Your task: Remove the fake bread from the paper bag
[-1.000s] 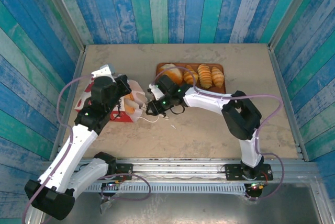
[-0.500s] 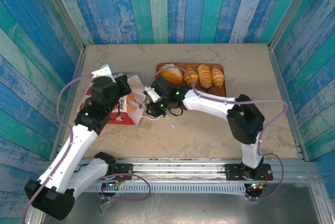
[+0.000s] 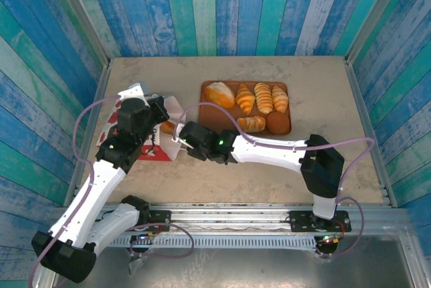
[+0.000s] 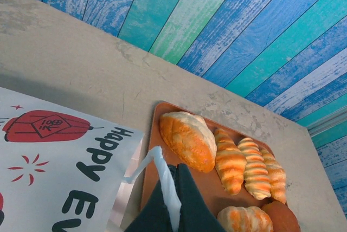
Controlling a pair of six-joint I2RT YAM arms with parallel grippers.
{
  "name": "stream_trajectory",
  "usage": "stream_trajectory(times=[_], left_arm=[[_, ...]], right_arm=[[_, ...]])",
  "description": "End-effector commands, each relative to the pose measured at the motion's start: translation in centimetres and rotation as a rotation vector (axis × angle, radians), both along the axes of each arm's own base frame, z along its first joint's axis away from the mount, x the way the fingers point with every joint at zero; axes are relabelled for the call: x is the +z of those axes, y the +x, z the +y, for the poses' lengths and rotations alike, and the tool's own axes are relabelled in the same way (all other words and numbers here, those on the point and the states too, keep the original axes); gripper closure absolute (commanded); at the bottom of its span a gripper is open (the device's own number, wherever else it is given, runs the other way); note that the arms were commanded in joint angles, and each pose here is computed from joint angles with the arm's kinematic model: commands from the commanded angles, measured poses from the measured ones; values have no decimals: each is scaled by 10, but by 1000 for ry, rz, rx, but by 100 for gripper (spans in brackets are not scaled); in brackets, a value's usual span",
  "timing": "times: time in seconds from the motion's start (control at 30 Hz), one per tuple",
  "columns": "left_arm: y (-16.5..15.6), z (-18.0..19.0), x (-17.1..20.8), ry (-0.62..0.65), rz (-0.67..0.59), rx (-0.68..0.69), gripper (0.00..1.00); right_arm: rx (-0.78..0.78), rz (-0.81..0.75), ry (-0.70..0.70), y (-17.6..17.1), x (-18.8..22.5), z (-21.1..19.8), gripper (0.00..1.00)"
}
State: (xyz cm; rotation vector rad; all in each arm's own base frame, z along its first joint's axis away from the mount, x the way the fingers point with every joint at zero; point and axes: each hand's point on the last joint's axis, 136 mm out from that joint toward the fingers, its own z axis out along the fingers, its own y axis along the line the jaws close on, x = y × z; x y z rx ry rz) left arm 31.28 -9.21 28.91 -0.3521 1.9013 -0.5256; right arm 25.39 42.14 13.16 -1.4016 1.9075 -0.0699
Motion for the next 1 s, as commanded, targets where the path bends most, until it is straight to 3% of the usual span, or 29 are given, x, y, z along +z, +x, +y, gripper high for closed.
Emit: stream_trajectory(times=[0.0,0.3,0.6,0.97], left_arm=[[-1,0,9,11,-24,-5,100],[0,0,7,16,-21,-4,100],[1,-4,9,12,-21,-26,100],[-1,-2,8,29,-22,-24,100]], right_arm=[[80,-87,-90,-3,-8,-1,55],[167,62,-77,-36,-19,-2,50],[107,96,-94,-22,-29,0,47],[178,457,85,-47,-12,-6,41]])
